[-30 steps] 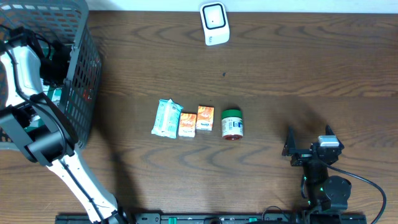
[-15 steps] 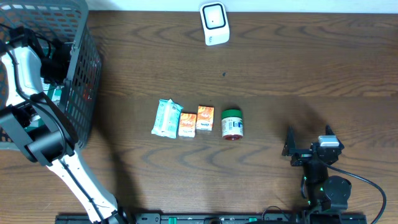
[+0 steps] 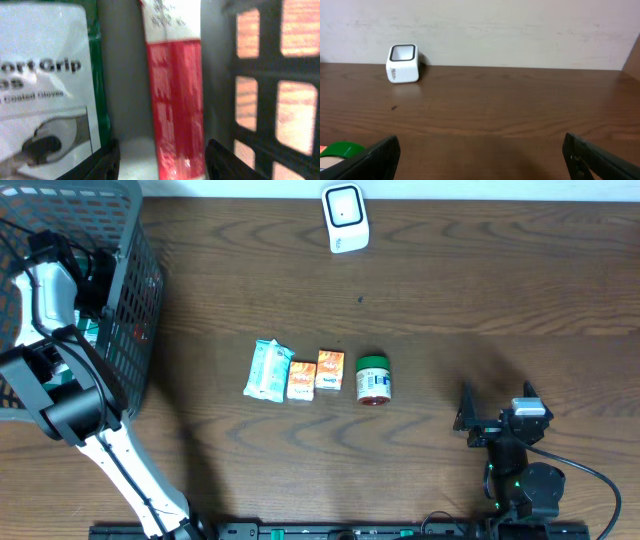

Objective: Scan the item barcode
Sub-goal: 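Grasp the red-and-white stick snack with the left gripper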

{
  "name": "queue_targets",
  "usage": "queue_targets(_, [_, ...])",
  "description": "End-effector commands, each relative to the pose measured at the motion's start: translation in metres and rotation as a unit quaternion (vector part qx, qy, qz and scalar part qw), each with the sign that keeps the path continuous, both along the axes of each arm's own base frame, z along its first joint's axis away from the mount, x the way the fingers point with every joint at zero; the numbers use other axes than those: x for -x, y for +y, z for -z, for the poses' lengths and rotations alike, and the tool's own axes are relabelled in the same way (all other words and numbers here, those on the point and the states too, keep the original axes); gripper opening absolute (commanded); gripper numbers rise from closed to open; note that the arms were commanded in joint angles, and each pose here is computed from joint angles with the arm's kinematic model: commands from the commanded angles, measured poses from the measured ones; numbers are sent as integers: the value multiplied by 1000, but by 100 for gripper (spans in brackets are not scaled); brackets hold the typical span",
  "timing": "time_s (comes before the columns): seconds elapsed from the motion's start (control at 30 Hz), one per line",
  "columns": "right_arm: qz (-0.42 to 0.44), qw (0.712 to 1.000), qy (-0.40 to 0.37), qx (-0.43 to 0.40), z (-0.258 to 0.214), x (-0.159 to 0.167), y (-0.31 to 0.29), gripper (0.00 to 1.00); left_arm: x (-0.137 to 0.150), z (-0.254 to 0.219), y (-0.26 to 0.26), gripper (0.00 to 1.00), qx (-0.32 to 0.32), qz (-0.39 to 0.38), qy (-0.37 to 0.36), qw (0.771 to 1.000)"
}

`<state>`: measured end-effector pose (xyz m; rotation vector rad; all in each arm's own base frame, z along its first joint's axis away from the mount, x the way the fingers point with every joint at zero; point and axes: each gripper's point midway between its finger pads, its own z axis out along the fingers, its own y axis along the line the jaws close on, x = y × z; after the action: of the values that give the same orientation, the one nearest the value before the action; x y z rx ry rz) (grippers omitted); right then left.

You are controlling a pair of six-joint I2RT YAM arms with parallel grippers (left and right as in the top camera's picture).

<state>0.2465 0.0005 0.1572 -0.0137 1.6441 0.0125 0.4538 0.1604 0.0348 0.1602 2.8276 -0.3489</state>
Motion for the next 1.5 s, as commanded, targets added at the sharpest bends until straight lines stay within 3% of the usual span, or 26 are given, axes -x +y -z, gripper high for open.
queue_targets(0.0, [-4, 1000, 0, -3, 0, 0, 2, 99, 9, 19, 2, 56, -5, -16, 26, 1000])
queue_targets(0.17, [-4, 1000, 0, -3, 0, 0, 2, 99, 8, 24, 19, 38, -43, -56, 36, 997])
queue_targets(0.43, [-4, 1000, 0, -3, 0, 0, 2, 99, 1, 23, 34, 36, -68, -118, 34, 990])
queue_targets(0.63, [-4, 1000, 0, -3, 0, 0, 2, 99, -7, -3, 32, 41, -76, -115, 4, 990])
queue_targets(0.77, [-4, 1000, 0, -3, 0, 0, 2, 99, -13, -22, 28, 52, -69, -113, -20, 991])
queue_targets(0.97, [-4, 1000, 0, -3, 0, 0, 2, 99, -18, -25, 22, 57, -60, -104, -31, 992])
queue_targets(1.47, [-4, 1000, 0, -3, 0, 0, 2, 99, -32, 9, 5, 59, -58, -62, -31, 996])
